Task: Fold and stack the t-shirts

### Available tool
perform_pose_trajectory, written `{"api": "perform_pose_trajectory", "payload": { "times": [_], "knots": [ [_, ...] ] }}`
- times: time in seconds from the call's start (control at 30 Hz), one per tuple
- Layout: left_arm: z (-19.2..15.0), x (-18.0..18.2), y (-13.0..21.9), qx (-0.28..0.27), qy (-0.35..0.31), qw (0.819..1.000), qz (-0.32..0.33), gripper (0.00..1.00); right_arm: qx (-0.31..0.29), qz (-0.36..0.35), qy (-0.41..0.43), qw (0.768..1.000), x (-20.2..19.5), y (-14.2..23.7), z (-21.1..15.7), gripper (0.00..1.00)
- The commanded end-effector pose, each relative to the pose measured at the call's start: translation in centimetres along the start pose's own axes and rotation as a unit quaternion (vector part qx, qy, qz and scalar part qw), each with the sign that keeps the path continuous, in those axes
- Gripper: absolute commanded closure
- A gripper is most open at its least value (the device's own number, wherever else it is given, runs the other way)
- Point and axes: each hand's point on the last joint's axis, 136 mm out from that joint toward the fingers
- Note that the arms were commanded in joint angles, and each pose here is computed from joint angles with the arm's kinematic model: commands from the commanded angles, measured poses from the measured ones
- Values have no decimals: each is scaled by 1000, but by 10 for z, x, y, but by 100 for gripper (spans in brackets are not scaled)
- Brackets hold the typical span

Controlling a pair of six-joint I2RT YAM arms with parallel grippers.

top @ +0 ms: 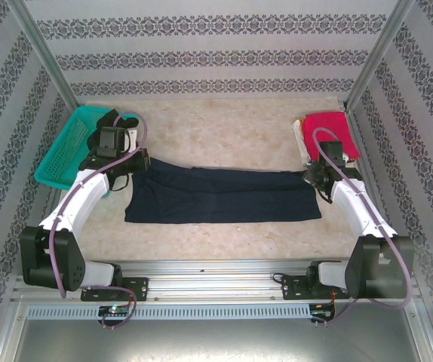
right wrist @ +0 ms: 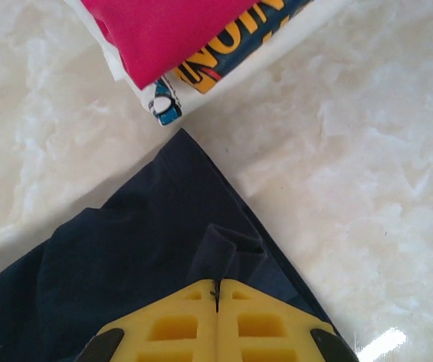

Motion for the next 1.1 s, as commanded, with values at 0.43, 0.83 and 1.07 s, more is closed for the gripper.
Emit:
{"api": "perform_pose_trajectory", "payload": {
  "times": [0.43,0.83,1.07],
  "knots": [
    [-36,-1,32,9,45,999,5,100,8,-23,-4,1000,-4,-4,6,100],
    [-89,13,27,62,69,995,40,100,40,-33,-3,999,-7,-21,-8,100],
    [-115,24,17,95,72,991,64,100,68,-37,-11,997,-16,-30,-29,100]
  ]
}}
Point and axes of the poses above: each hand's point on the last joint's axis, 136 mm out from that joint toward the fingers, its own y axis back along the fingers, its own x axis along the line the jaws close on, z = x × y, and after that the axes turned 10 degrees about -y, right-handed
